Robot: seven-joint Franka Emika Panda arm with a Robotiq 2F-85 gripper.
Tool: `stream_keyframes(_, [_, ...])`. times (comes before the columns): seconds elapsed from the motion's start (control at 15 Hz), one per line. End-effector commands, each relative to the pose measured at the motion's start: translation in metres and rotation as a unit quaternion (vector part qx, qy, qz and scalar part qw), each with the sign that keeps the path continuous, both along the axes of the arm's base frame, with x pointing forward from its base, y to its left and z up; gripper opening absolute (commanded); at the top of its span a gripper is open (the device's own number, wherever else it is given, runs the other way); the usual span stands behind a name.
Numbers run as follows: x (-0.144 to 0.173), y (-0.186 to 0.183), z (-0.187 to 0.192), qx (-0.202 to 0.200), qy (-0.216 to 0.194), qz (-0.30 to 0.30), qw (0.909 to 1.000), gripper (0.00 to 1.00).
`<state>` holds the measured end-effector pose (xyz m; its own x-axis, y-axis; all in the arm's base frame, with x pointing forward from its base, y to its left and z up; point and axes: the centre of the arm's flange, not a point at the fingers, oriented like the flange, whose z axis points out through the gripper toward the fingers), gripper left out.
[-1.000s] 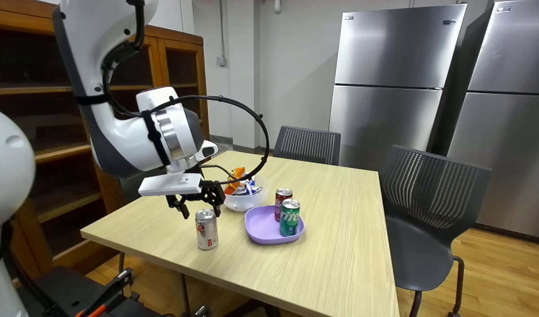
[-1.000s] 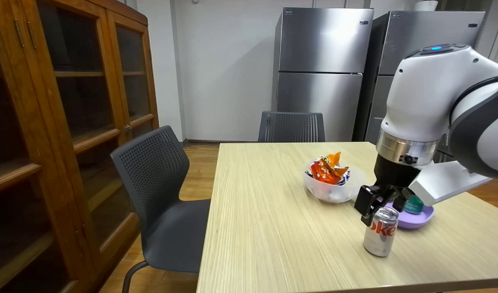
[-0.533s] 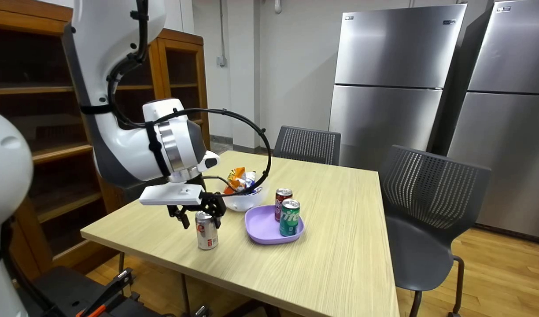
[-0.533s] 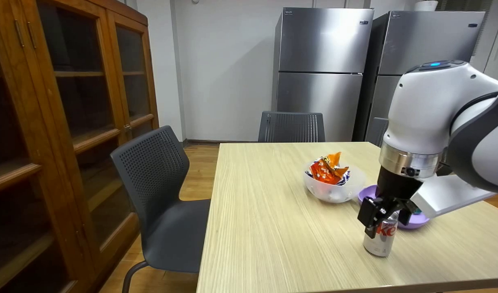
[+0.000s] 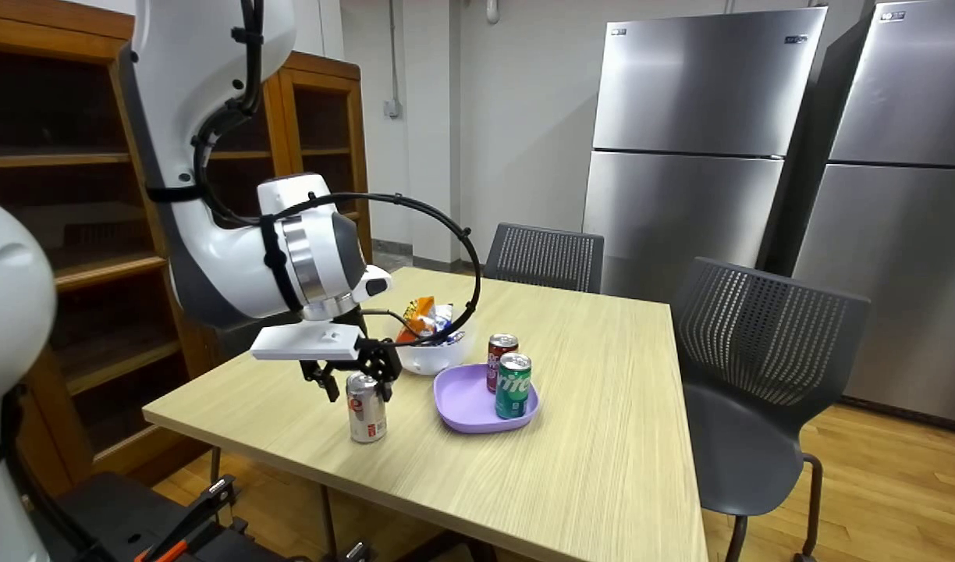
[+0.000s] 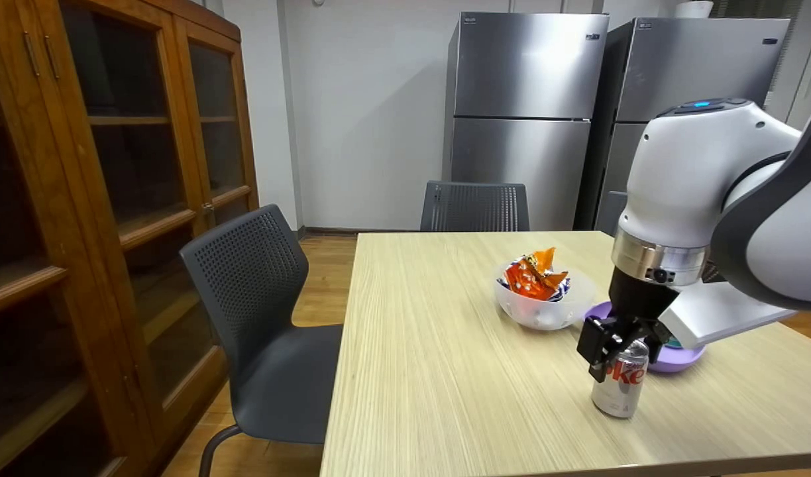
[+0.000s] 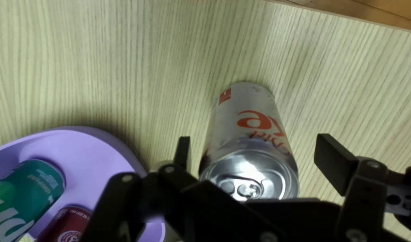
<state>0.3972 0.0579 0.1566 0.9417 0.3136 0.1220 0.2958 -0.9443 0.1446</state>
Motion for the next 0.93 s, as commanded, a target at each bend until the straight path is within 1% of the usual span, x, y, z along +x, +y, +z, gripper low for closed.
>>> stream_keyframes(0.0, [0.011, -0.002, 0.008, 0.008, -0.004, 0.006, 0.9999, 0.66])
stream_keyframes(0.07, [0.011, -0.002, 0.009, 0.007, -0.005, 0.006, 0.9999, 0.56])
stream_keyframes(0.2, [0.010, -0.002, 0.014, 0.004, -0.007, 0.006, 0.9999, 0.41])
stream_keyframes(0.27, [0.009, -0.002, 0.016, 0.004, -0.008, 0.007, 0.9999, 0.39])
stream_keyframes(0.53, [0.005, -0.002, 0.031, 0.006, -0.021, 0.008, 0.9997, 0.39])
stream_keyframes(0.87, [0.001, -0.013, 0.048, 0.022, -0.036, -0.002, 0.9991, 0.39])
